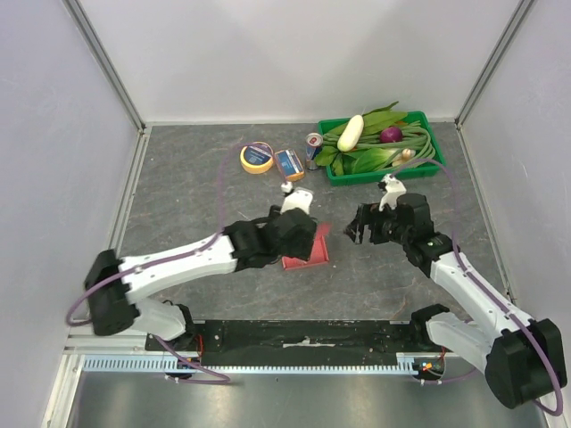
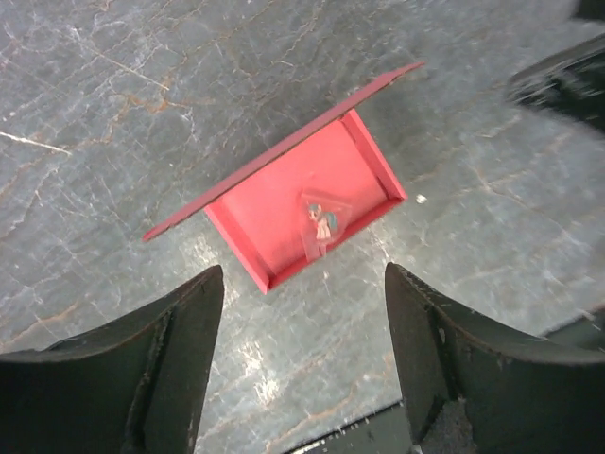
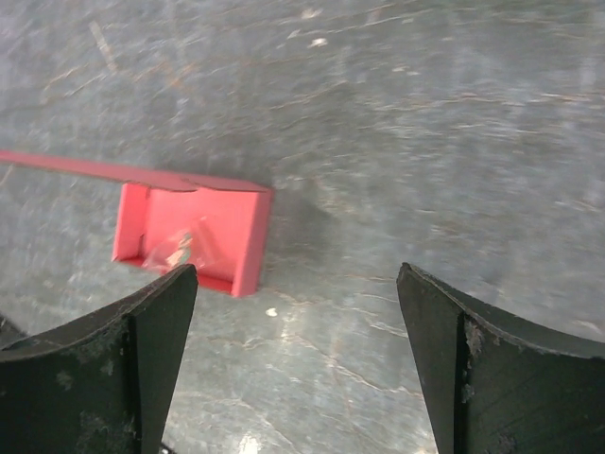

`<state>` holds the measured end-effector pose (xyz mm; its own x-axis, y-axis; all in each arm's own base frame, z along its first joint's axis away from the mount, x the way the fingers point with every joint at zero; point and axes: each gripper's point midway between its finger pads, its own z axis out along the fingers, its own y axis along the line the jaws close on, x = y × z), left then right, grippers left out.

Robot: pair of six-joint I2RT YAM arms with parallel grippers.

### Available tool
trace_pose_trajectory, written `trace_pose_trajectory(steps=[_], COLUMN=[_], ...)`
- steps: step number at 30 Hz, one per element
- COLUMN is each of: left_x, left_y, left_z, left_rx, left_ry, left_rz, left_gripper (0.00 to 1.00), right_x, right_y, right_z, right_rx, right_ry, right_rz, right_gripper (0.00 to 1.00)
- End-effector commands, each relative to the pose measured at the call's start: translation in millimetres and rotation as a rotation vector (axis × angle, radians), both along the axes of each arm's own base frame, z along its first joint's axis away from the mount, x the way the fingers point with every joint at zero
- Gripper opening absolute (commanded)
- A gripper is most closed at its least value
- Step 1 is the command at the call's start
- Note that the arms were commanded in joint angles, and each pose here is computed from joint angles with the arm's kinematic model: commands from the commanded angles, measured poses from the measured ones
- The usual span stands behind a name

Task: Fold the paper box

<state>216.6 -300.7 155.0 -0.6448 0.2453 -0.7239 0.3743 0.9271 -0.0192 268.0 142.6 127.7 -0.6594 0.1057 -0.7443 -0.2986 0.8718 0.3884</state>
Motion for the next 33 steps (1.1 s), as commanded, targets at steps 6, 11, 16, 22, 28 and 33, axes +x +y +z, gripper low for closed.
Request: trace_pose_trajectory(steps=[6, 11, 16, 22, 28, 33], left_x=[0.0, 14.8, 25.3, 34.1, 42.1, 44.3], left_y=[57.9, 76.2, 65.6, 60.5, 63.1, 64.7], left_z=[12.9, 14.5, -7.5, -31.2, -33.0, -50.0], left_rx=[-0.459, -0.571, -0.544, -0.517, -0.484, -0.432], left_ry=[0.095, 0.076, 0.115, 0.113, 0.046, 0.054], left_rz=[-0.004, 0.008, -0.001, -0.015, -0.042, -0.048], left_gripper=[0.8, 0.77, 0.76, 0.75, 0.66, 0.52], right_x=[1.8, 18.1, 28.9, 31.1, 26.6, 24.8], right_y=[69.9, 70.5, 69.1, 90.8, 102.4, 102.3], right_z=[7.2, -2.8, -8.7, -8.0, -12.3, -18.5], right_rx=[-0.061, -0.211, -0.254, -0.185, -0.125, -0.131], right_ry=[-0.168, -0.239, -0.248, -0.292, -0.352, -0.347], right_rz=[0.264, 0.269, 0.257, 0.339, 0.394, 0.407], right_gripper=[0.85, 0.76, 0.73, 0.67, 0.55, 0.43])
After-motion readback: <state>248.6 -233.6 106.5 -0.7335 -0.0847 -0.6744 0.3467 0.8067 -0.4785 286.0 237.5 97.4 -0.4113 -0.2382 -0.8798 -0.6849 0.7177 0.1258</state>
